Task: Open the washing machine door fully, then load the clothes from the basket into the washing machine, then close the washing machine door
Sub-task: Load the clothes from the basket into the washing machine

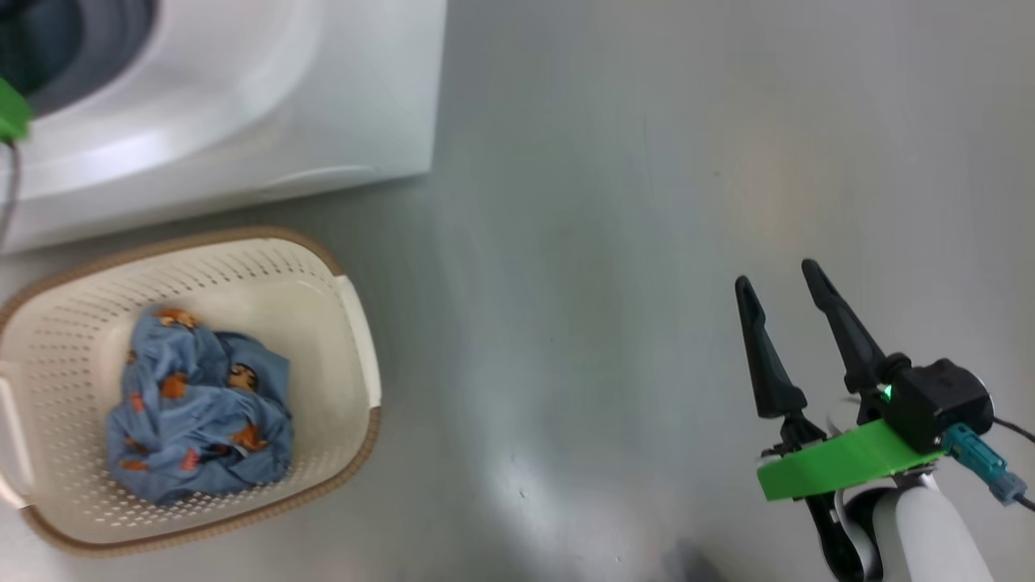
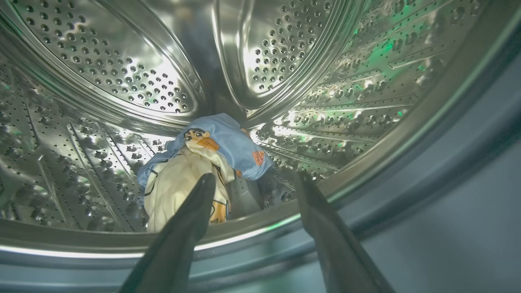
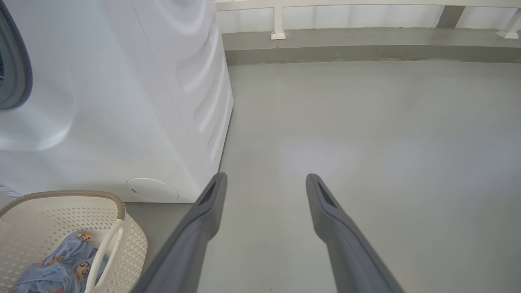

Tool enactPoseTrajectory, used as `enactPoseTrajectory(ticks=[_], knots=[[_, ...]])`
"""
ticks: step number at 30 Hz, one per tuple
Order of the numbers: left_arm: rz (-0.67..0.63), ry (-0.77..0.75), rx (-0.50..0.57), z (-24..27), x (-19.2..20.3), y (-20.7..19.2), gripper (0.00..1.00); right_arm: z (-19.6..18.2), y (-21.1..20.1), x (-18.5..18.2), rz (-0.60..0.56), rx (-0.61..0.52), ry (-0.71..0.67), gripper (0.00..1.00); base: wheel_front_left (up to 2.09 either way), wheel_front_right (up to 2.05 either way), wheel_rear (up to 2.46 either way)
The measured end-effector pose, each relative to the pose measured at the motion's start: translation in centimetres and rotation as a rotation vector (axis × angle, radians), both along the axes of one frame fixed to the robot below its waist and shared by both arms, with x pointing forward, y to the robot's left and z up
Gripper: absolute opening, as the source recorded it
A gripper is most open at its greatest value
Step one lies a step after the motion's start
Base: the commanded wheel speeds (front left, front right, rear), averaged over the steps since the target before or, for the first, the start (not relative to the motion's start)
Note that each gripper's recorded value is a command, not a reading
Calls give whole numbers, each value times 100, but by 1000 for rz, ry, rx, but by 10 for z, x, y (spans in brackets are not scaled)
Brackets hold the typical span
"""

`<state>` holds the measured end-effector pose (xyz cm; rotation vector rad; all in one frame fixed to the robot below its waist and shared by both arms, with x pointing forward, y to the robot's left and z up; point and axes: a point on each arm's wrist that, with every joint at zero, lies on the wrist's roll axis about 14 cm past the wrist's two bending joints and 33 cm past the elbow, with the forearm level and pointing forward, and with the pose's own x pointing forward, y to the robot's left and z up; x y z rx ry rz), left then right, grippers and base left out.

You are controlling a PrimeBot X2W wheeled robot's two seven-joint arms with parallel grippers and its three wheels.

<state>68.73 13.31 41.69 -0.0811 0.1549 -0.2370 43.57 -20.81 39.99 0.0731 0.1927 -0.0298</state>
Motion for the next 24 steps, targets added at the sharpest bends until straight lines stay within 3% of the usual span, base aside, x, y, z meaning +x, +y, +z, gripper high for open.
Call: enactPoseTrajectory(ticks=[15, 24], knots=[[-37, -30, -16, 29, -111, 6, 100, 48, 19, -25, 50, 7, -65, 100, 0, 0, 0], [52, -78, -77, 53, -192, 21, 100, 76, 29, -44, 75, 20, -121, 100, 0, 0, 0]])
